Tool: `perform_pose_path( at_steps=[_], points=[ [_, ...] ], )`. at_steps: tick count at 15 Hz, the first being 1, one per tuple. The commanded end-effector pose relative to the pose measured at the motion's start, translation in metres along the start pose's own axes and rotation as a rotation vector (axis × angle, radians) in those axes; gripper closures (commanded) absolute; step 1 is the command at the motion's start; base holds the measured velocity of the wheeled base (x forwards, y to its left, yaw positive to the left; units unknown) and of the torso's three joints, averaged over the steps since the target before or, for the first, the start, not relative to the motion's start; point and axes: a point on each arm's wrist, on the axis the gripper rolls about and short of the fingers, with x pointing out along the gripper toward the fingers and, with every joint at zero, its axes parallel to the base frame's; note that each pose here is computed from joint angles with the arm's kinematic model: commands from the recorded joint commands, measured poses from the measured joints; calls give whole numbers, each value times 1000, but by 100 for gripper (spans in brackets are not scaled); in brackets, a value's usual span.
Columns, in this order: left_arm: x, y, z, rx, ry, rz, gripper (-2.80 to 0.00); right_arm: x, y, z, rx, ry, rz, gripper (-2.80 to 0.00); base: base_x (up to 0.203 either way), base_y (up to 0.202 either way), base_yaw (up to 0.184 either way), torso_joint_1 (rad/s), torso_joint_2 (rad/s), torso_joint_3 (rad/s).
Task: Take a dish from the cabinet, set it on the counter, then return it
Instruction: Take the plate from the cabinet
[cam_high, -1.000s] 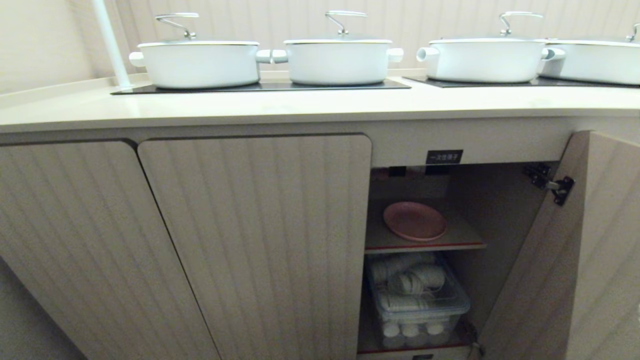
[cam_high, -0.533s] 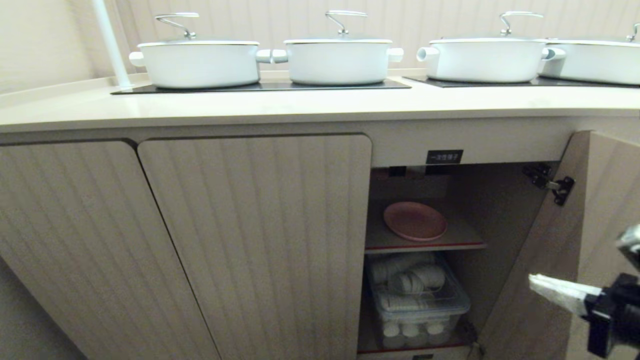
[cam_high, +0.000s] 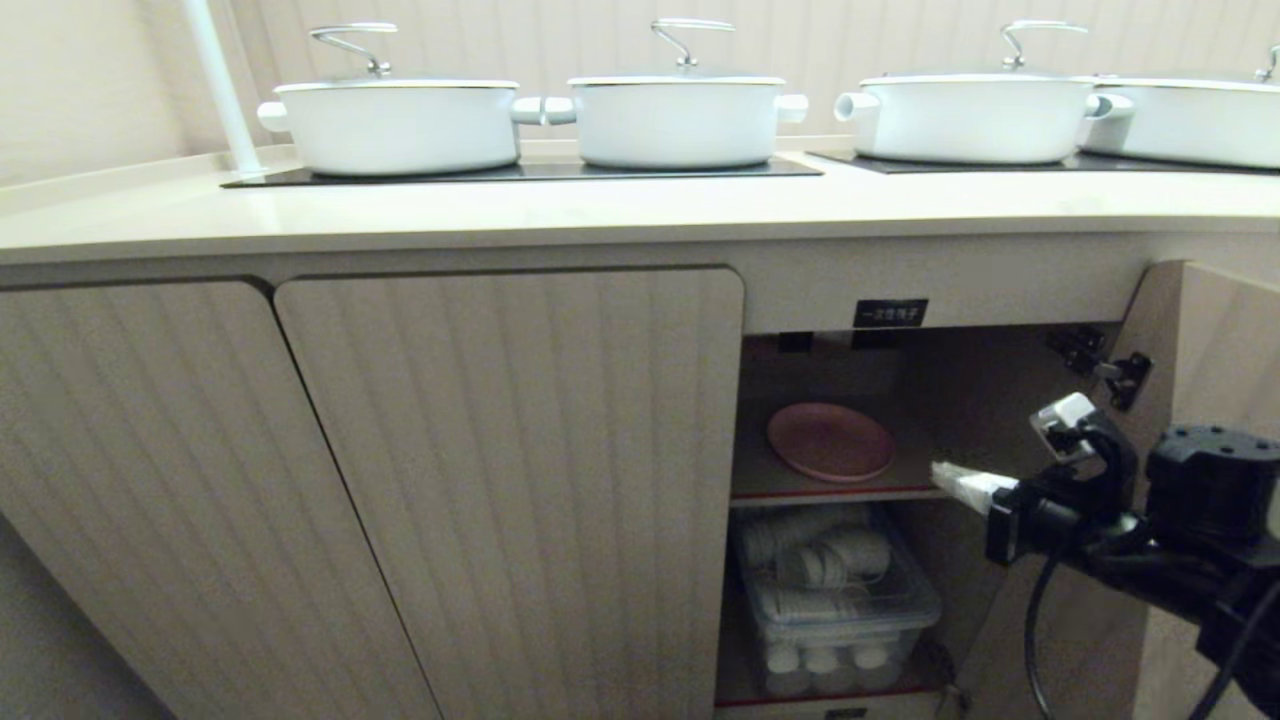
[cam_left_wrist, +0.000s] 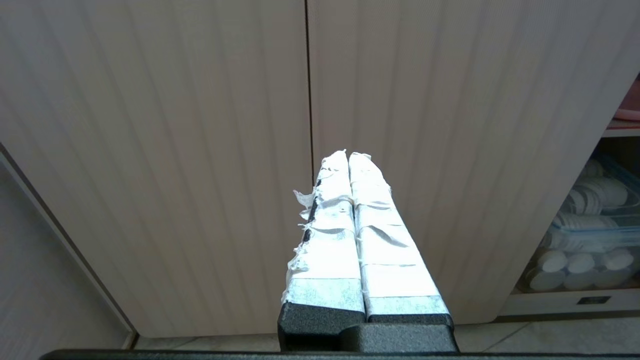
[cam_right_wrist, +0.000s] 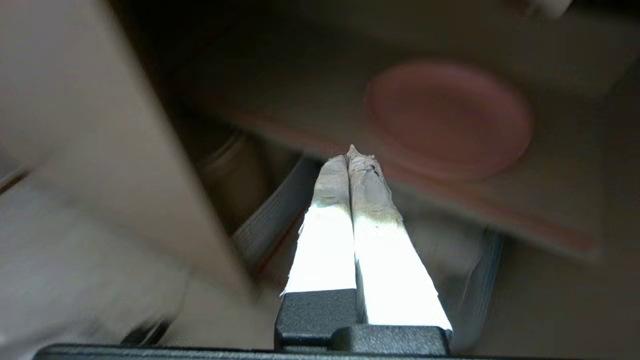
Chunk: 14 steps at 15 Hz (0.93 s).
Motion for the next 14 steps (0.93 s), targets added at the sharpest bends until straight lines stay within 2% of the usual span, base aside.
perform_pose_path(
  at_steps=[1, 3, 5, 8, 11, 14],
  points=[
    [0, 0, 0, -1, -1, 0, 0, 21, -9, -15, 8, 20, -22, 0, 0, 0, 0, 0, 0, 0],
    [0, 0, 0, -1, -1, 0, 0, 37, -18, -11, -2, -5, -122, 0, 0, 0, 0, 0, 0, 0],
    [0, 0, 0, -1, -1, -2, 0, 48, -23, -9, 17, -21, -153, 0, 0, 0, 0, 0, 0, 0],
    [0, 0, 0, 0, -1, 0, 0, 65, -26, -8, 64, -38, -263, 0, 0, 0, 0, 0, 0, 0],
    [0, 0, 0, 0, -1, 0, 0, 74, -25, -18, 83, -11, -260, 0, 0, 0, 0, 0, 0, 0],
    [0, 0, 0, -1, -1, -2, 0, 87, -29, -21, 102, -23, -259, 0, 0, 0, 0, 0, 0, 0]
  ],
)
